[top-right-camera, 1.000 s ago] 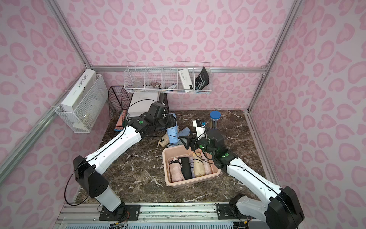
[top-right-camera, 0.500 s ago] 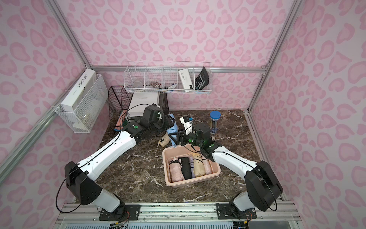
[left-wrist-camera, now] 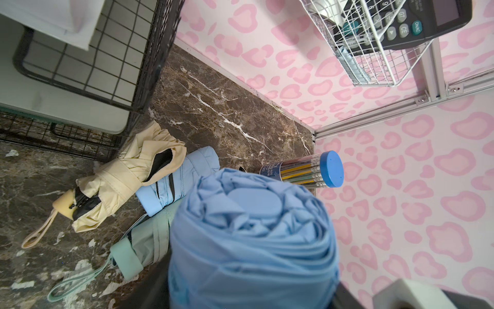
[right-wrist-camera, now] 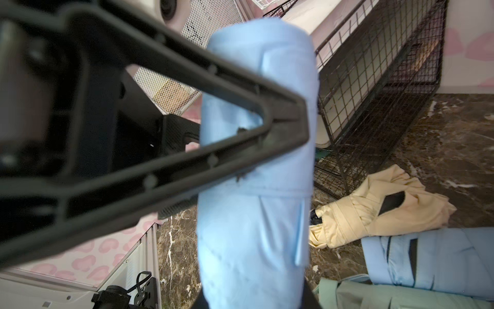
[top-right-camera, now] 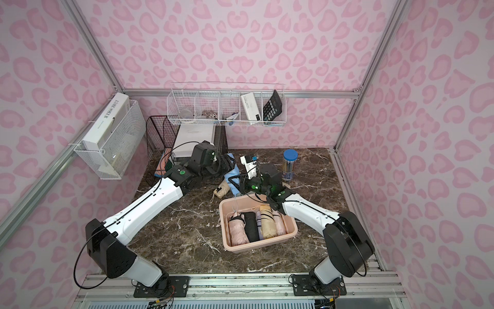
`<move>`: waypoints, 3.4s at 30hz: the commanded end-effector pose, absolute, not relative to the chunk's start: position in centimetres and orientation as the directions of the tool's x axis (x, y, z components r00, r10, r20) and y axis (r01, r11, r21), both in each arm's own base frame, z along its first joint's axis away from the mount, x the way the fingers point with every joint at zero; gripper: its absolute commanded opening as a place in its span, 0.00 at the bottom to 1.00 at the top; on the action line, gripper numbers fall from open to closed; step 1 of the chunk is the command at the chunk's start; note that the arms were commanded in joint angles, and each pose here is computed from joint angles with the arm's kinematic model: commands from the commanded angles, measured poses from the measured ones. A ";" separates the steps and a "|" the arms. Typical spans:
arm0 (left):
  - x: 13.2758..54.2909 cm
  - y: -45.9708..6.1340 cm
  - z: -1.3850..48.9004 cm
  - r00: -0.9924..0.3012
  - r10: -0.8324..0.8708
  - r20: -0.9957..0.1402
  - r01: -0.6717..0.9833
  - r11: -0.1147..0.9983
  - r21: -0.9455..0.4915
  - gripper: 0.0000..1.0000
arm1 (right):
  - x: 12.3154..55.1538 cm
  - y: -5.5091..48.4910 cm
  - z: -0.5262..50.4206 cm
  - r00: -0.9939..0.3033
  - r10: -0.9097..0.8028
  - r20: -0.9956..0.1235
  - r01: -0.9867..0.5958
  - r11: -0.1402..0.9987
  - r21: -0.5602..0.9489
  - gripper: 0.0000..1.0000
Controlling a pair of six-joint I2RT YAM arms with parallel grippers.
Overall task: Put the umbrella into the storage box
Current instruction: Pick up the umbrella from the center of the board.
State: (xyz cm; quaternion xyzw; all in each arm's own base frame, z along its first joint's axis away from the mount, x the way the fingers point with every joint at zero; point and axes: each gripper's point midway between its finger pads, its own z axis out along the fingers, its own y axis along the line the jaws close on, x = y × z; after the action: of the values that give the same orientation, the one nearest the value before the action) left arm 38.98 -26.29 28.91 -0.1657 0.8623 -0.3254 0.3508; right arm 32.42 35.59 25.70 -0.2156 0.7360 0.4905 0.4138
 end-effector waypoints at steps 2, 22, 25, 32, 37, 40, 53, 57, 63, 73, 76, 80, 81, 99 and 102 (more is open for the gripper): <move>39.0 -25.9 30.3 -0.672 -0.496 -0.550 -0.012 0.750 -0.661 0.89 | 32.5 35.6 27.3 -0.534 0.112 -0.838 -0.747 0.402 0.530 0.16; 28.7 -25.6 34.9 0.375 0.684 -0.625 0.717 0.213 0.663 0.92 | 27.3 30.7 28.2 -0.594 -0.195 -0.781 -0.796 0.282 0.536 0.14; 26.1 -25.7 32.3 0.538 0.717 -0.444 0.668 -0.042 0.743 0.96 | 25.9 30.4 28.2 -0.615 -0.254 -0.746 -0.787 0.258 0.561 0.13; 24.3 -26.2 31.7 0.699 0.682 -0.214 0.504 -0.259 0.824 0.98 | 23.5 30.2 28.1 -0.667 -0.352 -0.656 -0.740 0.216 0.637 0.14; 23.7 -26.5 30.3 0.746 0.653 -0.132 0.467 -0.372 0.802 0.98 | 21.9 30.9 27.8 -0.675 -0.407 -0.616 -0.720 0.176 0.672 0.15; 23.8 -27.1 30.2 0.762 0.638 -0.110 0.448 -0.396 0.801 0.98 | 21.3 31.4 28.2 -0.662 -0.433 -0.612 -0.725 0.160 0.670 0.15; 25.0 -28.4 29.0 0.762 0.645 -0.062 0.433 -0.436 0.789 0.88 | 19.0 32.8 28.1 -0.654 -0.494 -0.572 -0.695 0.096 0.712 0.17; 25.2 -28.0 28.2 0.750 0.660 -0.045 0.443 -0.450 0.775 0.81 | 18.9 32.7 28.3 -0.650 -0.491 -0.580 -0.700 0.089 0.709 0.17; 26.1 -27.8 27.2 0.718 0.695 -0.027 0.464 -0.450 0.763 0.73 | 18.9 32.7 28.4 -0.650 -0.491 -0.580 -0.698 0.082 0.712 0.17; 27.1 -28.5 27.4 0.679 0.732 -0.056 0.489 -0.394 0.779 0.53 | 19.9 32.9 28.1 -0.649 -0.478 -0.592 -0.716 0.119 0.688 0.19; 27.4 -28.1 27.1 0.658 0.752 -0.045 0.498 -0.389 0.775 0.43 | 20.6 33.0 28.3 -0.657 -0.457 -0.600 -0.717 0.132 0.684 0.28; 27.7 -27.8 27.2 0.621 0.781 -0.063 0.520 -0.351 0.779 0.35 | 22.0 32.9 29.0 -0.661 -0.409 -0.629 -0.731 0.163 0.662 0.48; 27.7 -27.8 27.1 0.614 0.786 -0.071 0.528 -0.342 0.777 0.34 | 22.4 32.8 29.3 -0.660 -0.392 -0.641 -0.738 0.177 0.651 0.53; 22.8 -28.6 26.4 0.304 0.828 -0.471 0.763 0.085 0.641 0.30 | 32.5 19.4 29.2 -0.672 0.127 -0.730 -0.415 0.751 0.513 0.75; 21.6 -29.4 26.7 0.175 0.804 -0.569 0.806 0.215 0.551 0.30 | 32.5 16.2 26.0 -0.719 0.116 -0.685 -0.269 0.863 0.428 0.74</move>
State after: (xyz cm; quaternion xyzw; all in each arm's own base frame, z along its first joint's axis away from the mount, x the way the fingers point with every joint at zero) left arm 21.48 -28.94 25.49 0.7103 0.5632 0.0390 0.4204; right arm 31.72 19.97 29.22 -0.1076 0.8438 0.3594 0.3838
